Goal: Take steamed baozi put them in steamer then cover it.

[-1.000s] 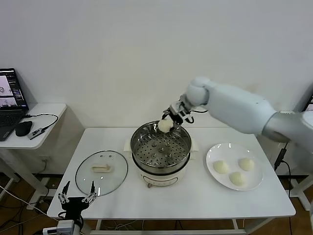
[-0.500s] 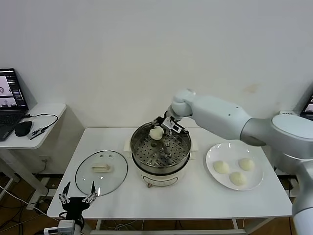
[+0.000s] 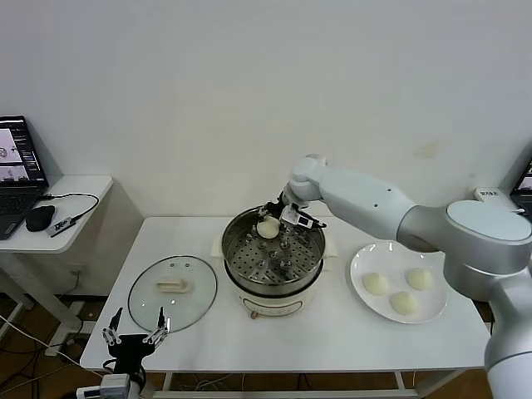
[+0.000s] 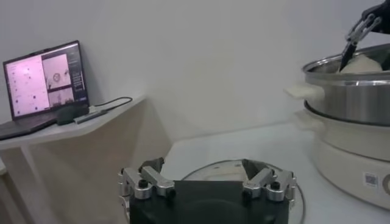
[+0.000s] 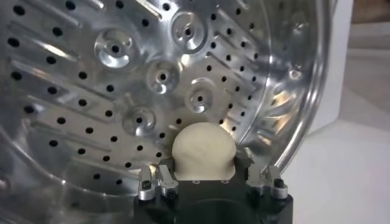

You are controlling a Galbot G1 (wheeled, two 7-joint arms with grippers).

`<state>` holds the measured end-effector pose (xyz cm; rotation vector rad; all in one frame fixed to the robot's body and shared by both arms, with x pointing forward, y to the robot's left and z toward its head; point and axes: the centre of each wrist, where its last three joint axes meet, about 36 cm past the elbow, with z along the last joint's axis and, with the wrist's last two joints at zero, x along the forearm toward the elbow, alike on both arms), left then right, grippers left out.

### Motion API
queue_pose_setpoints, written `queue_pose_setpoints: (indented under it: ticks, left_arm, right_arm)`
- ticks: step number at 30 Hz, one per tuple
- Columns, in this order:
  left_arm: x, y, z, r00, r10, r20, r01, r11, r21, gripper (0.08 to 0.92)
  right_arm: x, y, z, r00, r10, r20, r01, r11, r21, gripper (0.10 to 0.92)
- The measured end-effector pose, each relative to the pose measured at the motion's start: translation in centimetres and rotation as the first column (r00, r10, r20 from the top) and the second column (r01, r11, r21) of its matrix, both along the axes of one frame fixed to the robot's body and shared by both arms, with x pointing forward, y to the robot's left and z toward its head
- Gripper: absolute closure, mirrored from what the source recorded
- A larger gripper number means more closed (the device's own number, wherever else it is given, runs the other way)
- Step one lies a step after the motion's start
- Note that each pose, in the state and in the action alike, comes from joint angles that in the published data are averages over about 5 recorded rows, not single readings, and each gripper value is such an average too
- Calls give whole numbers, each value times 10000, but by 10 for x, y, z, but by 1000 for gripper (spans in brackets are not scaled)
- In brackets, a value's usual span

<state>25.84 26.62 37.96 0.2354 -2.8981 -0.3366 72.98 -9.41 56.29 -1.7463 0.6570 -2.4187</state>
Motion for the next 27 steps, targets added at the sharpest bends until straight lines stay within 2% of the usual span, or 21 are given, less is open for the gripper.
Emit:
queue_pose_setpoints:
  ticks: [4,11,16,21,27]
  left_arm:
    - [-1,-1,3,10000,-31,51,31,10000,62,177]
    - [-1,-1,5,9999,-91,80,90,9999,124,177]
    - [-1,0,8,9997,-221,114,220,9996,153,177]
    - [0,0,11,9990,-423,164,420,9990,183,177]
    - [1,-1,14,9972,-724,209,719,9972,208,177]
  right_arm:
    - [1,-2,1,10000,-40,-5,40,10000,-14,212]
    - [-4,-5,16,9980,-544,-314,555,9978,354,200]
    - [-15,-14,44,9841,-1651,-653,1701,9821,814,200]
    - [-32,-38,80,9411,-3203,-1084,3329,9340,1295,200]
    - [-62,-83,105,8468,-4999,-1818,5265,8364,1526,200]
